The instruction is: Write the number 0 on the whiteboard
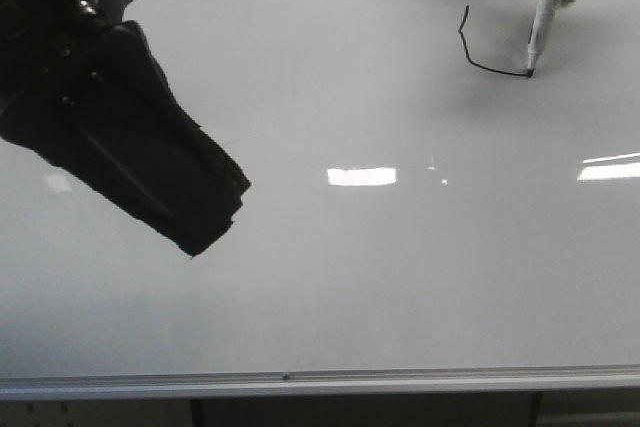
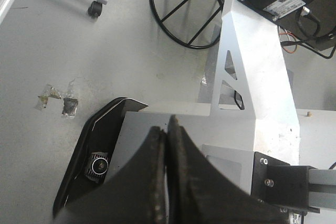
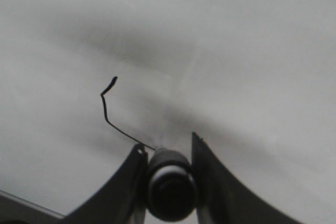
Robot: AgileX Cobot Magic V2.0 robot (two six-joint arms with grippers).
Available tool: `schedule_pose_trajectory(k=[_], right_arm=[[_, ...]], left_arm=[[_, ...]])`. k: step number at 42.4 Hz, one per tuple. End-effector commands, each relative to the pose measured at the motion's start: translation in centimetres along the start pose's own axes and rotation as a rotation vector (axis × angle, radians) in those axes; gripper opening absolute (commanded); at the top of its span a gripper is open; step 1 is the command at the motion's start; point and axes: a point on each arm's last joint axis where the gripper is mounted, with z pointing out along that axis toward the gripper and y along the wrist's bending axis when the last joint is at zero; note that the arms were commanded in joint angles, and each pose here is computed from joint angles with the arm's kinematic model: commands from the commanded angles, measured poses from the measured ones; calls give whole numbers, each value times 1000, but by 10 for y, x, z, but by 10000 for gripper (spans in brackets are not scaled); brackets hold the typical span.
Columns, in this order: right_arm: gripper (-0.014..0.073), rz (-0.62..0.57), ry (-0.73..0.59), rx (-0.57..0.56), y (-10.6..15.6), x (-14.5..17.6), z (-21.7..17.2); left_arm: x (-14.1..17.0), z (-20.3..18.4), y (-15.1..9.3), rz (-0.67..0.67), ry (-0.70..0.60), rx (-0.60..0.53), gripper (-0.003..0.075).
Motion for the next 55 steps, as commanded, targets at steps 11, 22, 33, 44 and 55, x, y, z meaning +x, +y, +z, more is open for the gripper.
schedule_pose_trajectory(k=[11,22,33,44,55], right_arm=[[-58,-3,-283,80,-7,-33,-46],[-58,51,-402,36,-3,-44,-50],[-58,90,-432,-36,10,-49,-46],[-58,116,-410,-118,25,-49,-42],[-60,14,-291,-256,39,-38,-99]], left_arm=[[-12,-10,-14,32,-69,21,-20],[-12,-10,-14,32,-69,21,-20],[-12,-10,-14,32,-69,21,-20],[-12,-10,-14,32,-69,21,-20],[-15,-10,-16,17,-100,42,-18]])
